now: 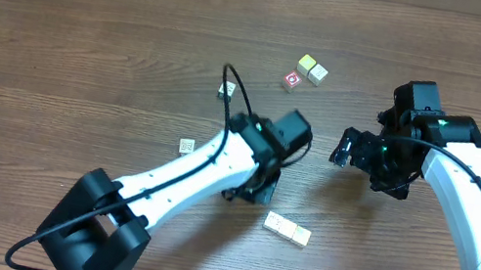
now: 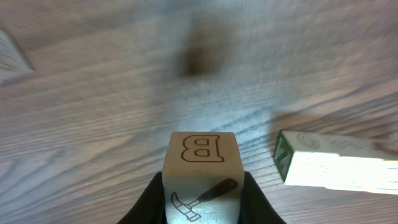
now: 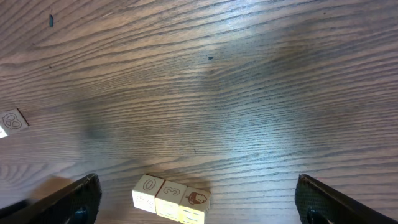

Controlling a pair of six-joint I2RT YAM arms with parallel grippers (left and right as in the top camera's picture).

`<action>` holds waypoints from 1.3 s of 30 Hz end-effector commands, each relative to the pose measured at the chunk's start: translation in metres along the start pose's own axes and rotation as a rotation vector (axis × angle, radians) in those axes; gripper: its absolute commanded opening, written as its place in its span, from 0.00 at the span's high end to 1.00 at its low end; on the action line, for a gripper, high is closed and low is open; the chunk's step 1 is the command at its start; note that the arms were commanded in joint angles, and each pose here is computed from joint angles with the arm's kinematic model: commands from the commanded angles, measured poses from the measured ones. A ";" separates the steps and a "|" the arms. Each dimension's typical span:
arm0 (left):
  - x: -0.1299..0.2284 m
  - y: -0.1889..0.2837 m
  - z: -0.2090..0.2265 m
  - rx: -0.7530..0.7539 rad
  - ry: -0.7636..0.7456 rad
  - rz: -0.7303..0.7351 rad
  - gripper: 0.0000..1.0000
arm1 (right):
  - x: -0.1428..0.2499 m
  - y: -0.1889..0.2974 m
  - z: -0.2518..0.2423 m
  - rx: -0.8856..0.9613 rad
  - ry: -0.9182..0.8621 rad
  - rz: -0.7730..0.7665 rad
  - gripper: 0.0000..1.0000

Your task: Flip 5 blocks

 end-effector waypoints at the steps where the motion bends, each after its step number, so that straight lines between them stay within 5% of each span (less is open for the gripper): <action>1: 0.010 -0.011 -0.008 0.008 -0.019 -0.002 0.95 | -0.004 0.005 0.005 -0.013 0.016 -0.019 0.00; 39: 0.021 -0.046 -0.029 0.164 -0.087 -0.005 0.89 | -0.002 0.005 0.003 -0.007 0.011 -0.008 0.00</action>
Point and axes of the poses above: each gripper's point midway between its finger pads, its own y axis back along the fingers, its own z axis along the line the jaws close on, x = y × z, the point moved 4 cm from there along y, back along the fingers, and after that the axes turned 8 degrees about -y, right-handed, at the moved point
